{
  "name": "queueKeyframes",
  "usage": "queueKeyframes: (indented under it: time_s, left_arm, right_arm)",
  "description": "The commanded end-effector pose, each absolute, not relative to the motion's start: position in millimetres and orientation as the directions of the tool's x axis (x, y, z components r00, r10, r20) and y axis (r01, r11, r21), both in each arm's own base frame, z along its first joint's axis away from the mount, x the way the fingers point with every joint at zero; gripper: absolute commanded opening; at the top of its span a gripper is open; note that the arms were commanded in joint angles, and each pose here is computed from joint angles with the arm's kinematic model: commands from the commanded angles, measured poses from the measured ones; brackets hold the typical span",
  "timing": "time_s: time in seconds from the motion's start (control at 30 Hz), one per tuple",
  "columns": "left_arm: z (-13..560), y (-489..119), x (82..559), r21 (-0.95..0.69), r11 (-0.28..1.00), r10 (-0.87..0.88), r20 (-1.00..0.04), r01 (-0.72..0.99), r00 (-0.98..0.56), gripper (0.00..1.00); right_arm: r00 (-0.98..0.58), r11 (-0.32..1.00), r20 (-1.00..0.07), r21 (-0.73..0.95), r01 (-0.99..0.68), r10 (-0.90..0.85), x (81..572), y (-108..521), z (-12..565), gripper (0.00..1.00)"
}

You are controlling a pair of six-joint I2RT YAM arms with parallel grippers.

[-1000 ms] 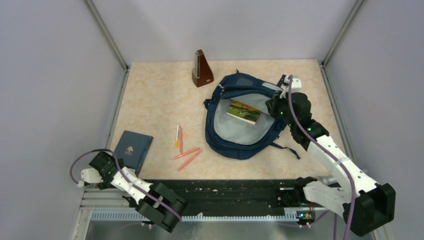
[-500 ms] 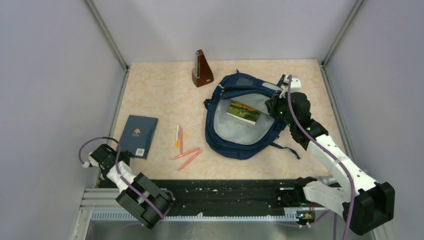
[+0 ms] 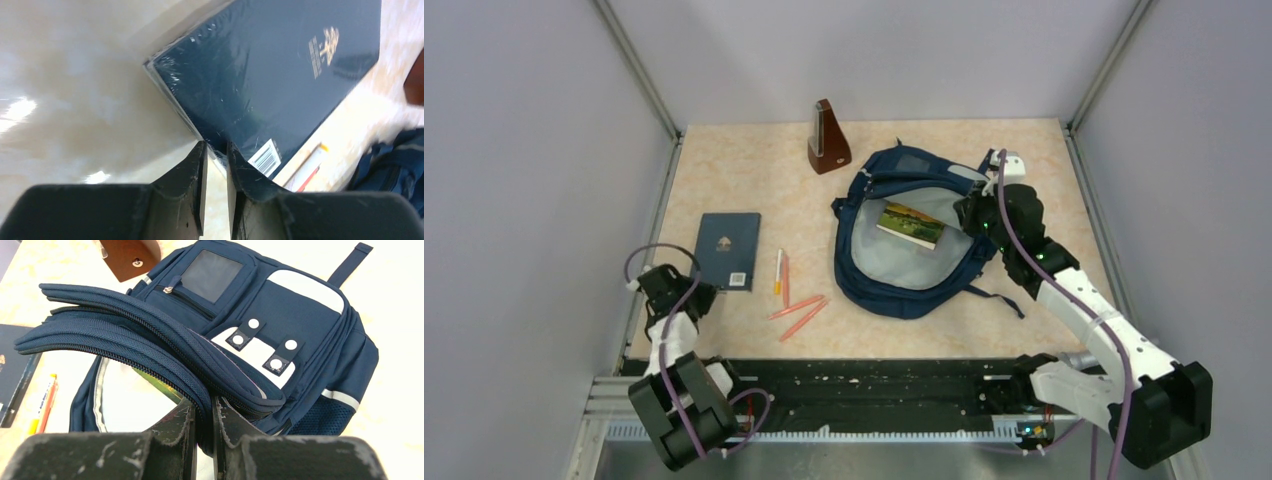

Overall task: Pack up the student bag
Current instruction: Move the book to the center of the board.

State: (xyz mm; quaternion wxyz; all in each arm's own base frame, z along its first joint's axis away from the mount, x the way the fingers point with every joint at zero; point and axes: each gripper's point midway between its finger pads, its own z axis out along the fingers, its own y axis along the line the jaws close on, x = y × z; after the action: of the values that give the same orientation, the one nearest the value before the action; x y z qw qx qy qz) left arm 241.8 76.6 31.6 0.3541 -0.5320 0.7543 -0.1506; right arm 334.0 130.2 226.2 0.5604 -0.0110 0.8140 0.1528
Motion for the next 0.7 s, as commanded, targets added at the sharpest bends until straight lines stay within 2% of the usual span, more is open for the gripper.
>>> queueKeyframes:
  time_s: [0.0, 0.33, 0.43, 0.57, 0.6, 0.67]
  left_arm:
    - [9, 37, 227, -0.521, 0.506, -0.862, -0.333, -0.688, -0.381, 0.23]
    - [26, -8, 239, -0.513, 0.668, -0.740, -0.382, -0.540, -0.553, 0.26]
    - [48, 0, 240, -0.491, 0.707, -0.707, -0.461, -0.509, -0.537, 0.36]
    - [88, 25, 248, -0.457, 0.723, -0.681, -0.600, -0.518, -0.420, 0.68]
    - [98, 30, 250, -0.449, 0.731, -0.667, -0.630, -0.513, -0.398, 0.74]
    - [118, 38, 257, -0.429, 0.753, -0.633, -0.679, -0.500, -0.372, 0.77]
  right_arm:
    - [-0.295, 0.948, -0.935, 0.257, -0.189, 0.195, 347, 130, 248, 0.09]
    - [-0.305, 0.953, -0.933, 0.249, -0.174, 0.188, 349, 129, 244, 0.09]
    - [-0.315, 0.955, -0.931, 0.246, -0.166, 0.185, 348, 127, 240, 0.09]
    - [-0.343, 0.950, -0.921, 0.255, -0.182, 0.182, 341, 130, 239, 0.11]
    - [-0.353, 0.946, -0.919, 0.259, -0.195, 0.178, 338, 132, 240, 0.18]
    - [-0.371, 0.938, -0.912, 0.268, -0.220, 0.174, 330, 135, 242, 0.36]
